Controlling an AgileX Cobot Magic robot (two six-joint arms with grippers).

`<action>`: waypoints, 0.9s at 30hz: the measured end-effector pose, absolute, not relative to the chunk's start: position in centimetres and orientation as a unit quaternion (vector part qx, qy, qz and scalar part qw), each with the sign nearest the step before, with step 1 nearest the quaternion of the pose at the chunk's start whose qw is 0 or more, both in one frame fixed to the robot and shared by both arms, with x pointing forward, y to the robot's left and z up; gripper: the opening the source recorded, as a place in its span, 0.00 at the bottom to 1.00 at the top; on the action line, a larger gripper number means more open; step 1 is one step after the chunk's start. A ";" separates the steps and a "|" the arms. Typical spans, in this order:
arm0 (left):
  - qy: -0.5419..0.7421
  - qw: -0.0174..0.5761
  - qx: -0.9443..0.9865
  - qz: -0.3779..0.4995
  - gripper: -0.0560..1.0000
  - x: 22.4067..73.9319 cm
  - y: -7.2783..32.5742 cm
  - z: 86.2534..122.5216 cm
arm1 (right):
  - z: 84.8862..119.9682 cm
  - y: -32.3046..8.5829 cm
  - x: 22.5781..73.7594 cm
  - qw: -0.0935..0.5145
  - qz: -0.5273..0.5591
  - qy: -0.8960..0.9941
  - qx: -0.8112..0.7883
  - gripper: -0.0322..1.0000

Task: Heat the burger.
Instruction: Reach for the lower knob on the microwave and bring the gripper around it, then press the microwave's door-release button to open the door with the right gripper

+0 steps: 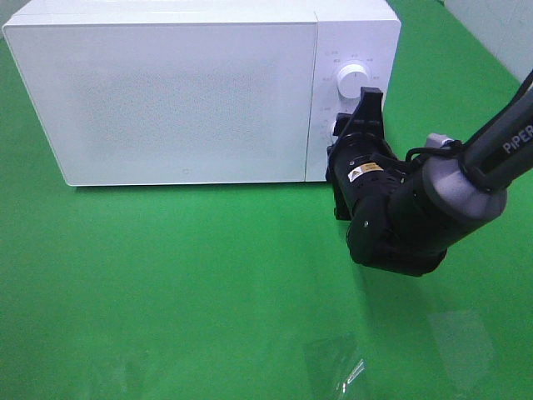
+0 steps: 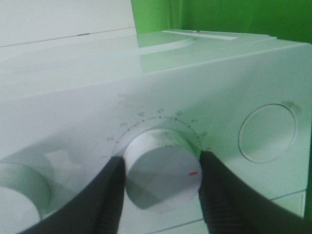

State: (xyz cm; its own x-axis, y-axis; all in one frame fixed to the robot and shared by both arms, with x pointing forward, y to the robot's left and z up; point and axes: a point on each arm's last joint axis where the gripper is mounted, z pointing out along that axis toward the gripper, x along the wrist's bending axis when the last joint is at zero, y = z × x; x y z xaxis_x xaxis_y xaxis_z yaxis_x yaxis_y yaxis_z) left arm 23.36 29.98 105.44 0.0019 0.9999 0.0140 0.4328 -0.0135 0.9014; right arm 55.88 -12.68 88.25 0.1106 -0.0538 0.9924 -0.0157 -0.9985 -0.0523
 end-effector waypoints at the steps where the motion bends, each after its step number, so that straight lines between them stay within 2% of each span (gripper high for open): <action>1: 0.595 0.373 0.602 0.380 0.98 23.4 30.0 105.4 | 88.2 -12.7 55.9 0.007 -0.665 0.019 -0.747 0.51; 3: 0.595 0.373 0.602 0.380 0.98 23.4 30.0 105.4 | 88.2 -12.7 55.8 0.004 -0.663 0.015 -0.749 0.54; 4: 0.595 0.373 0.602 0.380 0.98 23.4 30.0 105.4 | 88.0 -12.7 55.7 -0.003 -0.657 0.011 -0.754 0.61; 5: 0.595 0.373 0.602 0.380 0.98 23.4 30.0 105.4 | 88.0 -12.7 55.7 -0.003 -0.657 0.011 -0.754 0.61; 6: 0.595 0.373 0.602 0.380 0.98 23.4 30.0 105.4 | 87.8 -12.8 55.6 -0.010 -0.651 0.001 -0.759 0.70; 7: 0.595 0.373 0.602 0.380 0.98 23.4 30.0 105.4 | 87.8 -12.8 55.6 -0.010 -0.651 0.001 -0.759 0.70; 8: 0.595 0.373 0.602 0.380 0.98 23.4 30.0 105.4 | 87.6 -12.9 55.5 -0.019 -0.647 -0.010 -0.763 0.75; 10: 0.595 0.373 0.602 0.380 0.98 23.4 30.0 105.4 | 87.7 -13.1 55.3 -0.025 -0.644 -0.019 -0.764 0.78; 27: 0.595 0.373 0.602 0.380 0.98 23.4 30.0 105.4 | 90.5 -14.6 52.3 -0.086 -0.621 -0.186 -0.757 0.76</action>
